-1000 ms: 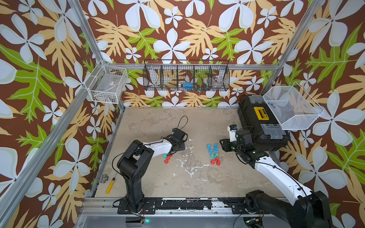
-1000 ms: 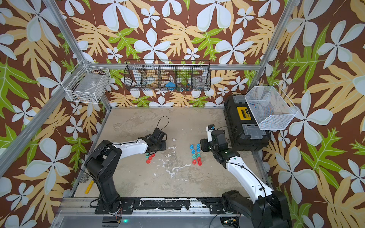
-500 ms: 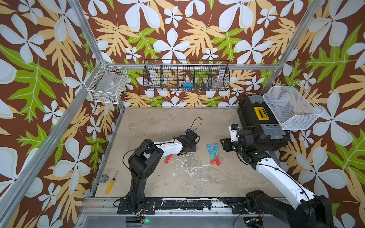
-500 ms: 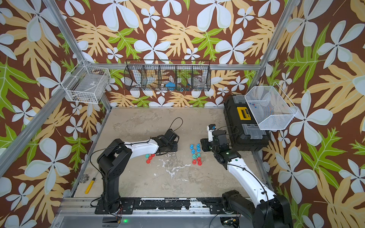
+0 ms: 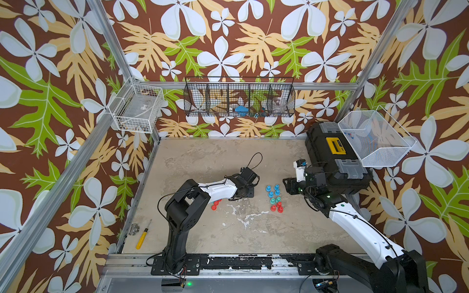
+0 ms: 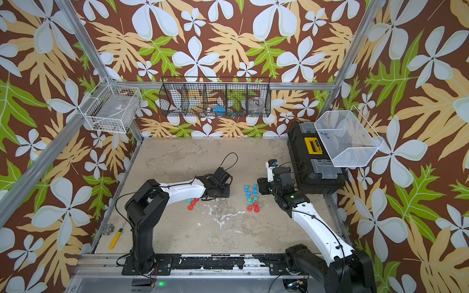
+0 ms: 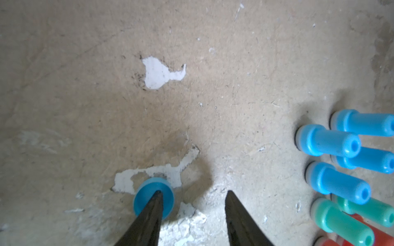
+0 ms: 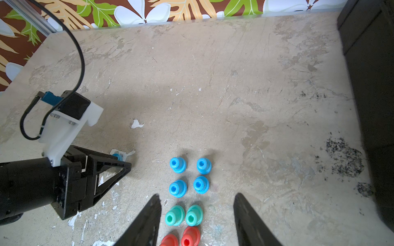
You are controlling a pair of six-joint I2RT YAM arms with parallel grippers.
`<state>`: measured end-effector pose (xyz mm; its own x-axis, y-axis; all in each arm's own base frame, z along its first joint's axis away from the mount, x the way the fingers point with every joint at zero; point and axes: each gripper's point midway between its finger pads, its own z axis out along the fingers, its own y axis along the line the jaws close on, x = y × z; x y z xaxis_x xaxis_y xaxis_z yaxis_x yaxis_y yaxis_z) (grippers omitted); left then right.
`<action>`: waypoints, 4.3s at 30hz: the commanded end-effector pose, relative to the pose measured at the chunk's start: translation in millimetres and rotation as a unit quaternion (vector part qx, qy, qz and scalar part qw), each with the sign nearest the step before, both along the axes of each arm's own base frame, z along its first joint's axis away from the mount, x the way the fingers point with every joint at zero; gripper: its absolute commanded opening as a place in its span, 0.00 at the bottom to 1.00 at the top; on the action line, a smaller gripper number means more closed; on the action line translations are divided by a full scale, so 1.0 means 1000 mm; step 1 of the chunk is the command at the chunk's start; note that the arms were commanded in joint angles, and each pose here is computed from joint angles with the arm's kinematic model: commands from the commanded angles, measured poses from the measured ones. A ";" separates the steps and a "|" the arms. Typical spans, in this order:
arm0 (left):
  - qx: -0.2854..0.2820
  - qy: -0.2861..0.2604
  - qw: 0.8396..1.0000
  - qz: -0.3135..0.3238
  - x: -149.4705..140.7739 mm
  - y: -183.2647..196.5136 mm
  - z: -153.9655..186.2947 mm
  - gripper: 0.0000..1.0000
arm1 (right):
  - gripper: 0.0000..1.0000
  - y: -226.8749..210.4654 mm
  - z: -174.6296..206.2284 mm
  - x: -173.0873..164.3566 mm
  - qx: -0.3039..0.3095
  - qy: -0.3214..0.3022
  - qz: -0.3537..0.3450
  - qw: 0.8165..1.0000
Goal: Close the stamp cap
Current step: Move the cover to the center of the board, then pick up the stamp from the center of the board, then close the cover of the stamp.
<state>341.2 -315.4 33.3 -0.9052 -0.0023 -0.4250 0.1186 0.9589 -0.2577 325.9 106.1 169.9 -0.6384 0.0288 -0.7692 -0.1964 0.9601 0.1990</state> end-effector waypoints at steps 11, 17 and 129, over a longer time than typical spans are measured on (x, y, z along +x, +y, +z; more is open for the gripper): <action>-0.041 -0.050 0.998 -0.021 -0.015 0.010 0.069 0.56 | 0.56 0.006 0.003 0.006 -0.012 0.021 0.022 0.999; -0.099 -0.116 0.987 -0.044 -0.032 0.037 0.130 0.56 | 0.54 0.029 0.002 0.013 -0.047 0.064 0.069 0.994; -0.013 -0.296 0.946 0.132 -0.091 0.231 0.179 0.58 | 0.09 0.216 -0.100 0.028 -0.190 0.190 0.217 0.939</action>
<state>250.6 -86.9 214.0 -0.4742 -0.2160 -0.8535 0.0187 0.9667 -0.2551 355.2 321.2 70.8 -0.7503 -0.5286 -0.3970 -0.5736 0.8191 -0.0065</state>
